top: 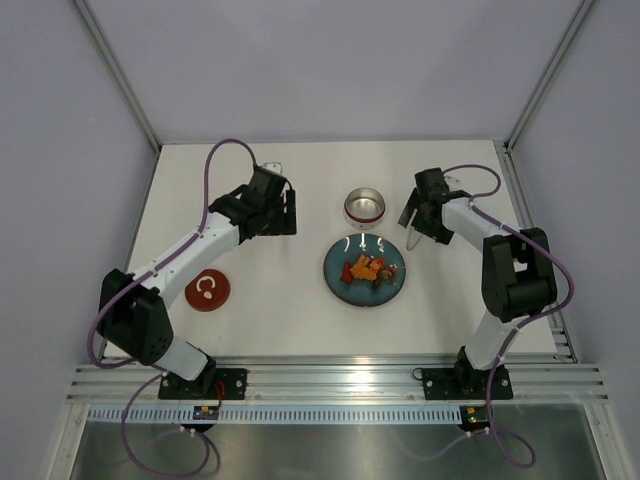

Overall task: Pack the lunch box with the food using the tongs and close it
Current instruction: Pick up the clamp at the center of the board, then pick up the fake food from the plate.

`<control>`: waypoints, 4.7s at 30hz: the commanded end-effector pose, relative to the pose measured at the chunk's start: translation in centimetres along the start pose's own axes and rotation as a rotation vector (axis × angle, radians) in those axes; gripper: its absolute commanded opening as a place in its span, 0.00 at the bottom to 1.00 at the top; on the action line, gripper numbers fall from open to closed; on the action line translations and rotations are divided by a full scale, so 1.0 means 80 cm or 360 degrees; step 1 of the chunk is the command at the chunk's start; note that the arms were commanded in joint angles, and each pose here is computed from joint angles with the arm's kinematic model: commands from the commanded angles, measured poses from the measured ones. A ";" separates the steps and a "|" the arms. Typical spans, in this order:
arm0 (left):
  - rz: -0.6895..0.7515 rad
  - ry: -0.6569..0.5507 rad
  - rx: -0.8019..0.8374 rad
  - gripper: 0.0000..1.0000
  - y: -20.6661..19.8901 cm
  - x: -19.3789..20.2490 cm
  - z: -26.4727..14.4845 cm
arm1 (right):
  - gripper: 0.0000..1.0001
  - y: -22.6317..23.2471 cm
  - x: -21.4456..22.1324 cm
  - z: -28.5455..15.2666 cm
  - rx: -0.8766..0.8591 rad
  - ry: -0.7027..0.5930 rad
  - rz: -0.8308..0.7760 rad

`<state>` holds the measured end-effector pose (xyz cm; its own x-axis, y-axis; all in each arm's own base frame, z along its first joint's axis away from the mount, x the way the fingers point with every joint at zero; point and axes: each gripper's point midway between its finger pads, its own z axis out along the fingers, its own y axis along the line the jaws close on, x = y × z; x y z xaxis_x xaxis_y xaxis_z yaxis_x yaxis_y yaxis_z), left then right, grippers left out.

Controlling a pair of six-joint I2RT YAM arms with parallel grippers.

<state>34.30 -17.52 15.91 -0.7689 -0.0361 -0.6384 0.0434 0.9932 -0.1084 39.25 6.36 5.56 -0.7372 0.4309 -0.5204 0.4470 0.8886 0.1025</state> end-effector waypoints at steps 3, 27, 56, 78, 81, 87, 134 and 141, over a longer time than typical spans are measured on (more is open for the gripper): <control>-0.0065 -0.0184 0.0050 0.75 0.009 -0.014 -0.043 | 0.91 0.028 -0.020 0.020 -0.0075 -0.0043 -0.0024; -0.0061 -0.0237 0.0011 0.83 0.027 -0.011 -0.068 | 0.59 0.035 -0.009 0.068 -0.0065 -0.0030 -0.0055; -0.0080 -0.0216 0.0042 0.83 0.021 -0.009 -0.066 | 0.70 0.027 0.012 0.052 -0.0094 0.0021 -0.0407; -0.0064 -0.0210 0.0049 0.84 0.021 -0.008 -0.068 | 0.32 0.039 0.015 0.061 -0.0131 0.0067 -0.0385; -0.0061 -0.0209 0.0046 0.83 0.021 -0.010 -0.069 | 0.13 0.038 0.010 0.046 -0.0131 0.0086 -0.0404; -0.0061 -0.0228 0.0054 0.84 0.018 -0.017 -0.072 | 0.09 0.038 -0.006 -0.026 -0.0231 0.0070 -0.0366; -0.0057 -0.0192 0.0090 0.84 0.011 -0.011 -0.058 | 0.25 -0.011 0.188 -0.266 -0.0702 0.0698 -0.0433; -0.0079 -0.0221 0.0073 0.84 0.012 -0.018 -0.061 | 0.29 0.003 0.192 -0.253 -0.0673 0.0720 -0.0507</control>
<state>30.98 -15.35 18.55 -0.7226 -0.0613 -0.6886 0.0451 0.9898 -0.1354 16.84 15.22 14.11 -0.9828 0.0918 -0.1605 0.0317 0.9389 0.3429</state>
